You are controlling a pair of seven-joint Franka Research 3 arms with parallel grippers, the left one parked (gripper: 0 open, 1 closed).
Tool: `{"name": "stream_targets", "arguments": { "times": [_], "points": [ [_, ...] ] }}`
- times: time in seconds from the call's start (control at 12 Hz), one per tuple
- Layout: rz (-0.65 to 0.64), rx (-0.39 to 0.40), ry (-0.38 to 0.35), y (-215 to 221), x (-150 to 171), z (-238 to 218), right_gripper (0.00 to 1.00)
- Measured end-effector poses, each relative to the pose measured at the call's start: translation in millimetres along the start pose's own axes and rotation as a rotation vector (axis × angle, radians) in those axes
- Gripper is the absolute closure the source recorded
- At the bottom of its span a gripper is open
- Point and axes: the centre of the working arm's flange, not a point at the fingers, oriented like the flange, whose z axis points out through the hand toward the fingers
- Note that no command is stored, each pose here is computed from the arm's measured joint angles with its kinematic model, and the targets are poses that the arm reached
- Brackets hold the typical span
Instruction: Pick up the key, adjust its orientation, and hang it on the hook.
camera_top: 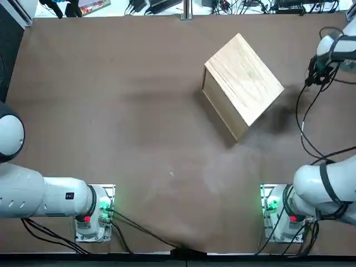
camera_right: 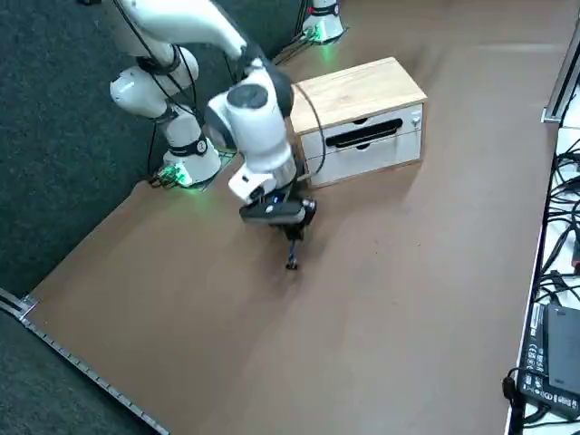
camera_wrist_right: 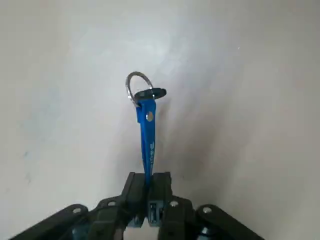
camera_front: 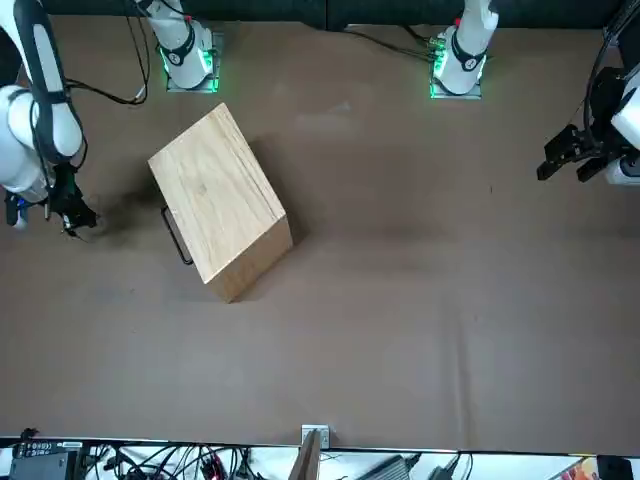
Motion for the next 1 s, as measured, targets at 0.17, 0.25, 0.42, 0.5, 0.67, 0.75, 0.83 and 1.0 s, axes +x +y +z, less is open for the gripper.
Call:
{"name": "stream_targets", "arguments": {
  "times": [0.17,0.25,0.42,0.5,0.67,0.75,0.83,1.0],
  "points": [
    [-0.055,-0.018,-0.017,-13,-4,-36,0.96],
    [-0.076,-0.024,-0.023,-20,-7,-53,0.96],
    [-0.130,-0.033,-0.031,-32,-12,-79,0.96],
    [-0.157,-0.035,-0.033,-38,-15,-87,0.96],
    [-0.202,-0.030,-0.029,-47,-20,-96,0.96],
    [-0.234,-0.028,-0.028,-53,-24,-99,0.96],
    [-0.314,-0.029,-0.029,-64,-37,-99,0.96],
    [-0.407,-0.031,-0.033,-75,-50,-97,0.96]
  ]
}}
